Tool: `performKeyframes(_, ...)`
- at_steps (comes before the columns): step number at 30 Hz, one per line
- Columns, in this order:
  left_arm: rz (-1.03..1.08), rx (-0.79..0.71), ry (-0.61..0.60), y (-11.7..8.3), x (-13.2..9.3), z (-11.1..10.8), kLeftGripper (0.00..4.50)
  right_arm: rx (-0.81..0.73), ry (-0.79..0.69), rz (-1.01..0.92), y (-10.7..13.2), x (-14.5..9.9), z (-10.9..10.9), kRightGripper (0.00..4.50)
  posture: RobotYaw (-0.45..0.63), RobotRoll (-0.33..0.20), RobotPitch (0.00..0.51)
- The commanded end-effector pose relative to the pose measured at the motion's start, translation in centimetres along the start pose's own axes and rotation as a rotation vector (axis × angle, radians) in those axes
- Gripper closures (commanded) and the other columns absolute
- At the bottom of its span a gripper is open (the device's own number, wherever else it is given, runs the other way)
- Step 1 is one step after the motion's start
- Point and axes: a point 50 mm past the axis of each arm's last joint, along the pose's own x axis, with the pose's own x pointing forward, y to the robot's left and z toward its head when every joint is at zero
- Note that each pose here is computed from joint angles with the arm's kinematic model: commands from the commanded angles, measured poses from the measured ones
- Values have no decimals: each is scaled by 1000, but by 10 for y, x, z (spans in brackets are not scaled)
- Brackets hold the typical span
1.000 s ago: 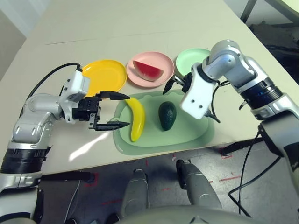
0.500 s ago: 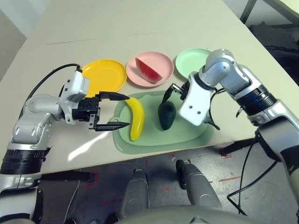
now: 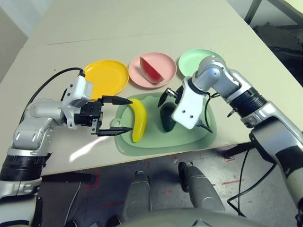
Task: Place the fruits into color-matched plates.
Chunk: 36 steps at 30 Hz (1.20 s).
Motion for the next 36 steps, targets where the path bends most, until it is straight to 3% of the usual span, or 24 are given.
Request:
performKeyframes(1, 3, 8, 10, -1, -2, 2, 0, 2, -11, 32, 5, 10, 1, 19, -3, 0, 218)
performKeyframes(18, 16, 19, 19, 2, -7, 2, 0, 83, 44, 19, 8, 13, -12, 19, -7, 0, 217)
performKeyframes(21, 20, 21, 20, 3, -8, 3, 0, 96, 34, 19, 8, 13, -12, 498, -8, 0, 217)
performKeyframes(24, 22, 21, 20, 3, -8, 2, 0, 104, 29, 17, 7, 13, -11, 1396, -8, 0, 217)
performKeyframes(36, 26, 19, -2, 5, -4, 0, 0, 161, 51, -5, 6, -6, -19, 1399, -30, 0, 214)
